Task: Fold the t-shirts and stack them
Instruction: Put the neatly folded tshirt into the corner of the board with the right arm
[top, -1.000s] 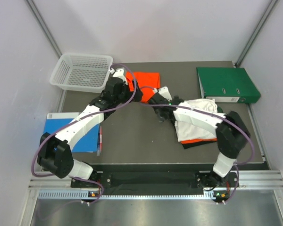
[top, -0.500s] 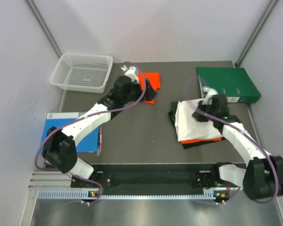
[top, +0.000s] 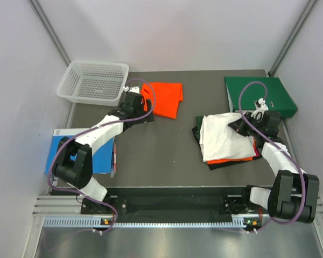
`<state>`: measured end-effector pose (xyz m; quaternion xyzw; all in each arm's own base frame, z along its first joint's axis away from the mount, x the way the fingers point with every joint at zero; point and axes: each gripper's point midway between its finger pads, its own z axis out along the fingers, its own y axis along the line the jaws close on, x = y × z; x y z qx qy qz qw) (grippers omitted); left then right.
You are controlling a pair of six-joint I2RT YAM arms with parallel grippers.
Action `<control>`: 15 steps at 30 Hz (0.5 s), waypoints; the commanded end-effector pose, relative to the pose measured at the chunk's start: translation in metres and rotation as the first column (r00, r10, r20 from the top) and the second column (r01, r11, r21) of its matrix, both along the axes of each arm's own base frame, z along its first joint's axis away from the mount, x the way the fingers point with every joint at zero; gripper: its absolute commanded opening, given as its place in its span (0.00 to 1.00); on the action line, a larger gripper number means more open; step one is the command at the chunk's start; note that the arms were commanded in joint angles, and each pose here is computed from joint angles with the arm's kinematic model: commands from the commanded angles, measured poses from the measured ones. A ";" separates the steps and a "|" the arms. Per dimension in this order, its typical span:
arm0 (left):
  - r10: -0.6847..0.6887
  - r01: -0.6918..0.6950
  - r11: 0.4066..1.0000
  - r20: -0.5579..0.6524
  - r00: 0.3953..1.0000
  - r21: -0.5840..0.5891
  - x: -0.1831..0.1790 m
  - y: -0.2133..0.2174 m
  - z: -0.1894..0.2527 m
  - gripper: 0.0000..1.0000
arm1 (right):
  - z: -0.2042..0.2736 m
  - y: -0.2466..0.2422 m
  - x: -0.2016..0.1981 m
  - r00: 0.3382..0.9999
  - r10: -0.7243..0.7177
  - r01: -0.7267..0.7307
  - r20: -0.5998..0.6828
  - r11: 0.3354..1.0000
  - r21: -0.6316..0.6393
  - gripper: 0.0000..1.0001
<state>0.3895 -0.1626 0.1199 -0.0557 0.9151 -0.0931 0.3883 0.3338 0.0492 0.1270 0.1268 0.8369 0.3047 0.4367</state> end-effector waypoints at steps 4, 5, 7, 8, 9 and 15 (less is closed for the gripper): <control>0.013 -0.013 1.000 0.020 1.000 0.002 0.010 -0.001 0.009 0.99 | 0.010 0.003 0.007 0.998 0.037 -0.037 0.050 0.999 -0.014 0.00; 0.013 -0.013 1.000 0.023 1.000 0.004 0.011 0.000 0.010 0.99 | -0.005 0.000 0.007 1.000 0.018 -0.018 -0.008 1.000 -0.012 0.00; 0.015 -0.015 1.000 0.031 0.999 0.006 0.012 0.000 0.012 0.99 | -0.021 -0.009 0.012 0.998 -0.026 0.024 -0.061 0.999 -0.036 0.00; 0.017 -0.017 1.000 0.035 0.999 0.009 0.013 0.001 0.014 0.99 | -0.042 -0.012 0.010 0.989 -0.044 0.038 -0.144 0.998 -0.042 0.00; 0.017 -0.018 1.000 0.033 0.999 0.012 0.012 0.001 0.014 0.99 | -0.047 -0.016 0.015 0.984 -0.062 0.054 -0.168 0.997 -0.055 0.00; 0.023 -0.024 0.999 0.034 0.999 0.024 0.010 0.004 0.016 0.99 | -0.108 -0.059 0.011 0.863 -0.266 0.174 -0.429 0.955 -0.241 0.00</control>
